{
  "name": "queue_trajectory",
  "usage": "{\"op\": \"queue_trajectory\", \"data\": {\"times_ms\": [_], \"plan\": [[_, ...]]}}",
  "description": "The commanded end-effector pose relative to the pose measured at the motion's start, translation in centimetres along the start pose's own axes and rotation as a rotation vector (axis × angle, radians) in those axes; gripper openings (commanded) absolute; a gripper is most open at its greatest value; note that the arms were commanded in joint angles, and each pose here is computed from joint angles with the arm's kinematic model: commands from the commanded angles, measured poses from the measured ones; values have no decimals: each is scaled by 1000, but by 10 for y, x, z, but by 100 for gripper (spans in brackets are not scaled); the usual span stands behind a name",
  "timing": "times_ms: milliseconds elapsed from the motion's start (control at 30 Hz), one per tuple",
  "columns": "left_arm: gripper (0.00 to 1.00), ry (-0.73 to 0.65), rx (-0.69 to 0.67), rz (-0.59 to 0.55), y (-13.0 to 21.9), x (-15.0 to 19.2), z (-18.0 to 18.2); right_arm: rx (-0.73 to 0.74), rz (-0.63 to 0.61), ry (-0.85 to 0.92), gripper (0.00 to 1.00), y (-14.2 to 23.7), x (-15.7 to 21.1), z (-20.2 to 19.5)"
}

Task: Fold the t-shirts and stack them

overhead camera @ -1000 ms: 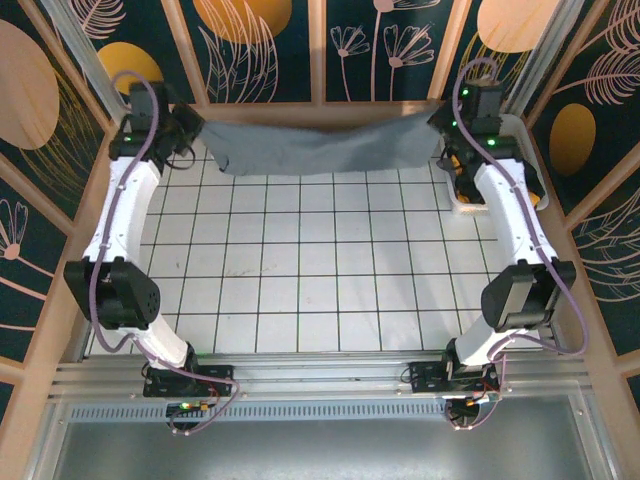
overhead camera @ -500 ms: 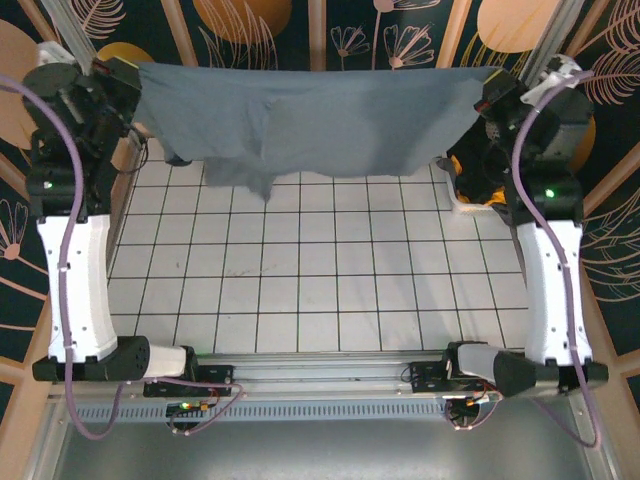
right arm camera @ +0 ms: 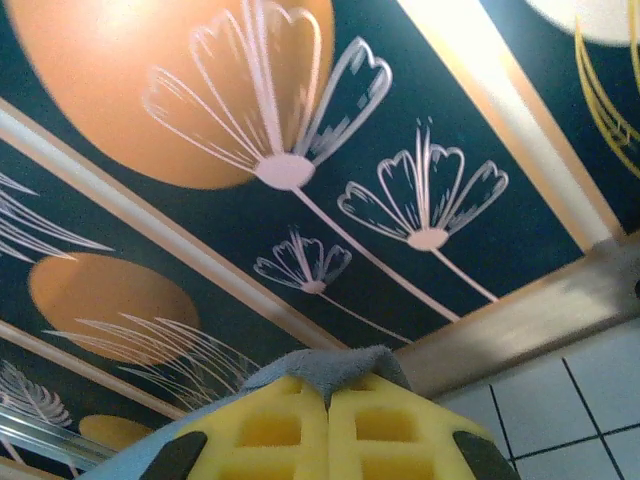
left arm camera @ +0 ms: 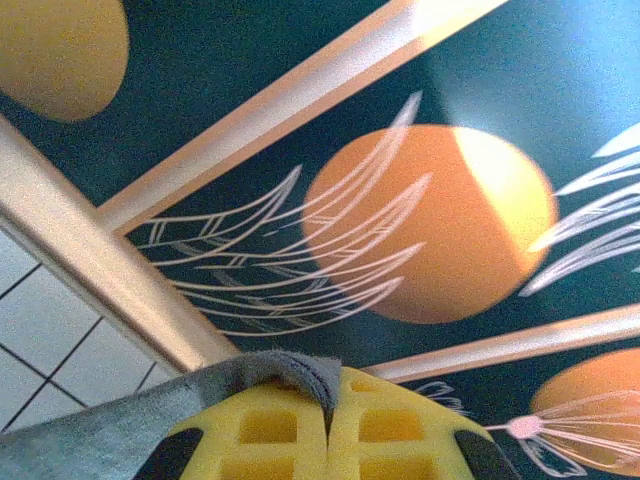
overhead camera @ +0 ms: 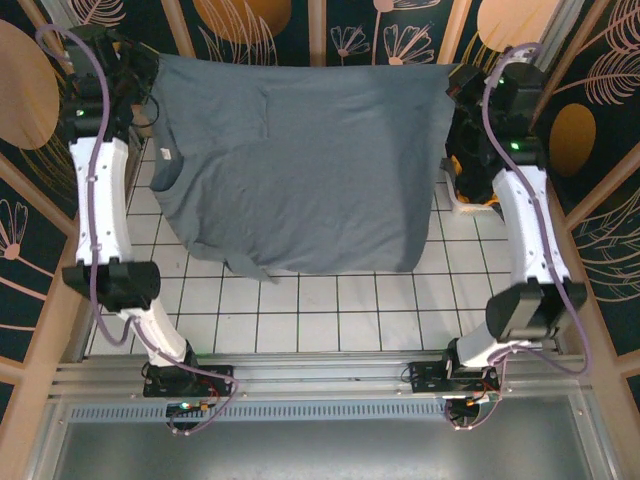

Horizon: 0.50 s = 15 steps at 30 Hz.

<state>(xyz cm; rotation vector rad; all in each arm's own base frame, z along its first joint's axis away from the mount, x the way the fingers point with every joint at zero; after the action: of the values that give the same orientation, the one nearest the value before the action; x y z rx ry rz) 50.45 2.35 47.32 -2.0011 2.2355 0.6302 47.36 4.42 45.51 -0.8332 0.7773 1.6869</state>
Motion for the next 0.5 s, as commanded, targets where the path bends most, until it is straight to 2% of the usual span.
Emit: {"op": "queue_trajectory", "data": {"times_ms": [0,100,233,400,467], "plan": [[0,7,170,-21,6,-26,-36,-102,-135,24,0,2,-50,28],[0,10,287,-44,11,-48,-61,-112,-148,31,0,-11,-64,29],[0,16,449,-43,32,-68,-90,-130,-206,40,0,-8,-95,38],[0,-66,571,-143,108,-76,-134,-89,-254,51,0,18,-115,37],[0,-100,577,-166,129,-71,-135,-69,-260,46,0,31,-110,31]]}}
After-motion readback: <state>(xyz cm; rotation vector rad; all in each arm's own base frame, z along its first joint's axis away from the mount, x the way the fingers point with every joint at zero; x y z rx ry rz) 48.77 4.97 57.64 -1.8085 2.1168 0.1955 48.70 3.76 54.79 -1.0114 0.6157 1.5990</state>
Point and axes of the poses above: each hand's point on the last joint's axis, 136 mm out from that joint toward the fingers, its own y axis back along the fingers, its own z axis along the line the jaws close on, x = y × z, the point moved 2 cm from there along y, back along the fingers, and after that the axes turned 10 degrees about y, right-handed, at the moved point
